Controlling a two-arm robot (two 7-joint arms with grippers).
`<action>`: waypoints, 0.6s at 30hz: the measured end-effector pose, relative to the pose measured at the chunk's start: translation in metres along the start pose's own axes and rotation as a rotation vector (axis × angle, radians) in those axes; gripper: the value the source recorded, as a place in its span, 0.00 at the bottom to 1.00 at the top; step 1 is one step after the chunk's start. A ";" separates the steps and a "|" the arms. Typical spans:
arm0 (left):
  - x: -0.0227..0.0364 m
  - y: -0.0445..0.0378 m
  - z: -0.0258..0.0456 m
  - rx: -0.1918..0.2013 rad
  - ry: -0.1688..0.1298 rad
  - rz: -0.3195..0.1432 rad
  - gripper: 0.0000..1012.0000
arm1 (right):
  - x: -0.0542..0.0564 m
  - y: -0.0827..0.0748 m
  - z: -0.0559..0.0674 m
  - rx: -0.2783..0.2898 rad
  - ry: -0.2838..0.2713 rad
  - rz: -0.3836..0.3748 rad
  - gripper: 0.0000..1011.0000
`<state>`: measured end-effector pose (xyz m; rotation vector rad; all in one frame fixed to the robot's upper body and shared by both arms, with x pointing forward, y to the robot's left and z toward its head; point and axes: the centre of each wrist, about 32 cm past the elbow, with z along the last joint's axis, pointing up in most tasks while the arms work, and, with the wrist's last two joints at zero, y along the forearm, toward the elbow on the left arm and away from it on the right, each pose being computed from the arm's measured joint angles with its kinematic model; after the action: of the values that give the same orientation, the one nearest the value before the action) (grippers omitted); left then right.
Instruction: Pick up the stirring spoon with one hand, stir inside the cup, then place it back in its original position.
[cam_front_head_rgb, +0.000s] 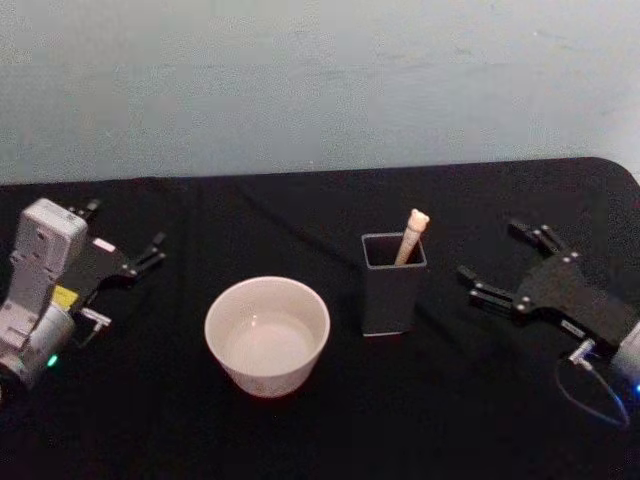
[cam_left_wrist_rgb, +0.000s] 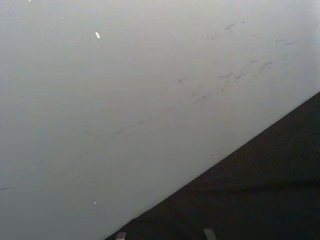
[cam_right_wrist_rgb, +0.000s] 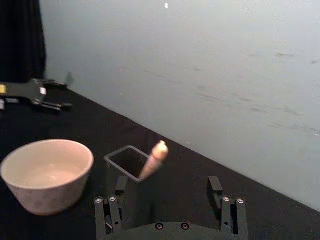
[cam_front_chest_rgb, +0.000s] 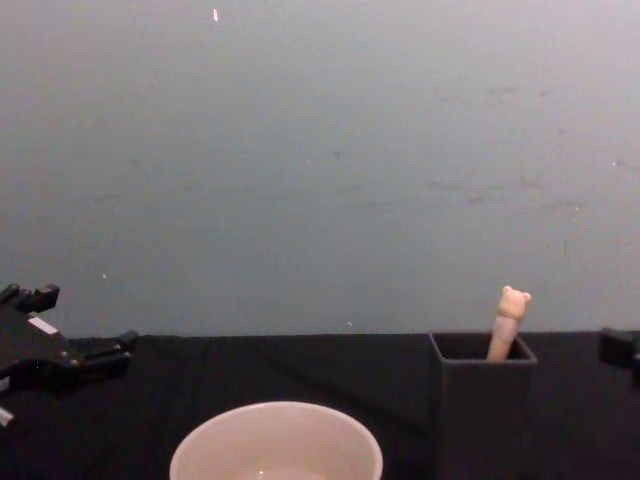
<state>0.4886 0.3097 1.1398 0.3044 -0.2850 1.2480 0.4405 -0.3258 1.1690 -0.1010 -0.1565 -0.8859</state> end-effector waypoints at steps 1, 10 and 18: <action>0.0000 0.0000 0.0000 0.000 0.000 0.000 0.99 | -0.001 0.002 0.000 0.002 0.005 0.008 0.99; 0.0000 0.0000 0.0000 0.000 0.000 0.000 0.99 | -0.005 0.025 0.001 -0.004 0.079 0.049 0.99; 0.0000 0.0000 0.0000 0.000 0.000 0.000 0.99 | -0.001 0.052 0.001 -0.019 0.144 0.059 0.99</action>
<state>0.4886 0.3097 1.1398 0.3044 -0.2851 1.2480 0.4796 -0.2919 1.1690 -0.0583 -0.0105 -0.8330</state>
